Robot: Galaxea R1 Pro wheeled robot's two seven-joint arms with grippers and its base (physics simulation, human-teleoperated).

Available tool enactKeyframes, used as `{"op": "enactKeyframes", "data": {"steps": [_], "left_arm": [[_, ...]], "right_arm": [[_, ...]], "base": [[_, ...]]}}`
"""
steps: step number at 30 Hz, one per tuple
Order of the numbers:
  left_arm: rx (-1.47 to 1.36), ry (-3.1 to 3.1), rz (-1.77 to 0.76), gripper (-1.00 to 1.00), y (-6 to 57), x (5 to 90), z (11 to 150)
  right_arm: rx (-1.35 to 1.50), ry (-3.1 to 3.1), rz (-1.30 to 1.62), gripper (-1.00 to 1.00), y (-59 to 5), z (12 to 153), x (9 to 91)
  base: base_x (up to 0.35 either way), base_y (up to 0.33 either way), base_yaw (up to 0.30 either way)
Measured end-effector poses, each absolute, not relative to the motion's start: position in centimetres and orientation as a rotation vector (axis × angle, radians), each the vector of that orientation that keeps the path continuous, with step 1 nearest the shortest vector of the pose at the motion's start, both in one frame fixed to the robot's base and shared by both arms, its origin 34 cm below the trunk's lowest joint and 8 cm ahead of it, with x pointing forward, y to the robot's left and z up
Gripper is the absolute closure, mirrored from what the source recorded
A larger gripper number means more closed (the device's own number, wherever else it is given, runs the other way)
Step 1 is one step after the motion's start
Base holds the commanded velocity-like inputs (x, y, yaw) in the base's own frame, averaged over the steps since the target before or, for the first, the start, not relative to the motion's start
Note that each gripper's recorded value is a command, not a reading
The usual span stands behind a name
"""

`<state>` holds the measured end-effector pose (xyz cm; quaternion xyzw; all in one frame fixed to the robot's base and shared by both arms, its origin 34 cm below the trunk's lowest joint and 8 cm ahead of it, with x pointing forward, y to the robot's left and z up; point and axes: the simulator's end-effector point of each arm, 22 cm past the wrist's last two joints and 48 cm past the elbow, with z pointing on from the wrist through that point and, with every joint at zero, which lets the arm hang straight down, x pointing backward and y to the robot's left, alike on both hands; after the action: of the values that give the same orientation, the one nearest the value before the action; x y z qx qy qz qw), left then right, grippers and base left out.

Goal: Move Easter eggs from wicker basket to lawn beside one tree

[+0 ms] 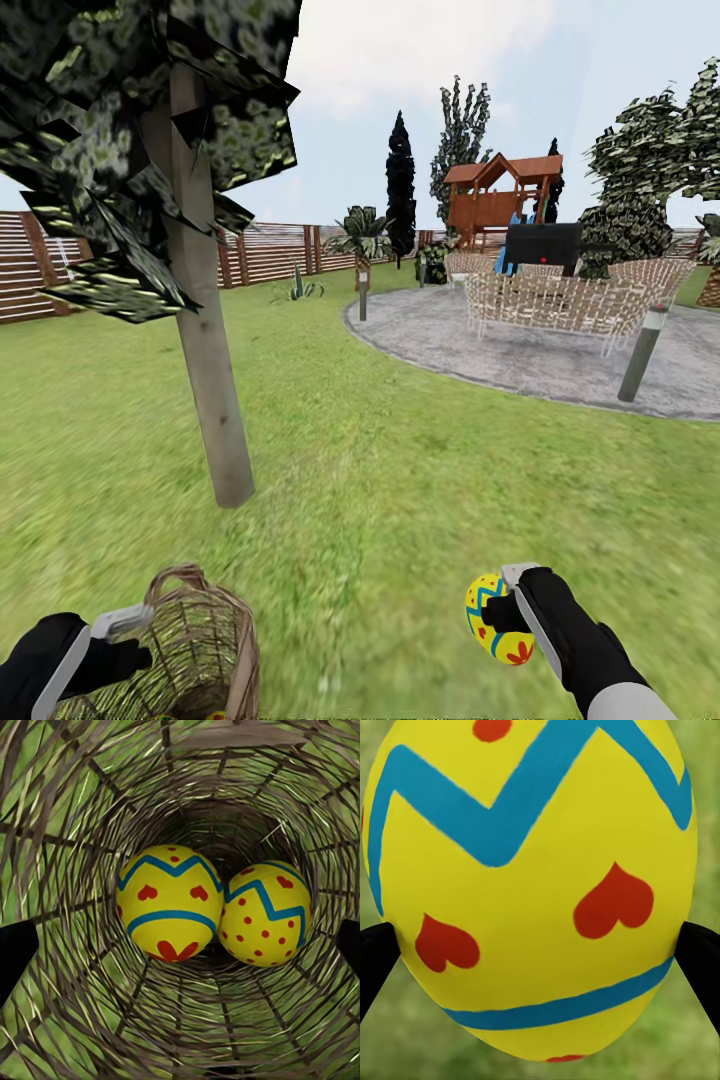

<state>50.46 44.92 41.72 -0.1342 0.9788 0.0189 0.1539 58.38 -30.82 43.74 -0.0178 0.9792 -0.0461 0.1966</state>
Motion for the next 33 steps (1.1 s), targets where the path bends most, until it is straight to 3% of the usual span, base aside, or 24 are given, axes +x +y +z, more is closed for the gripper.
{"op": "enactKeyframes", "data": {"steps": [33], "left_arm": [[-0.378,2.806,0.035,-1.00,43.7,48.7,34.0]], "right_arm": [[-0.053,2.741,-0.129,1.00,-30.6,36.4,56.5]], "base": [[0.000,0.000,0.000]]}}
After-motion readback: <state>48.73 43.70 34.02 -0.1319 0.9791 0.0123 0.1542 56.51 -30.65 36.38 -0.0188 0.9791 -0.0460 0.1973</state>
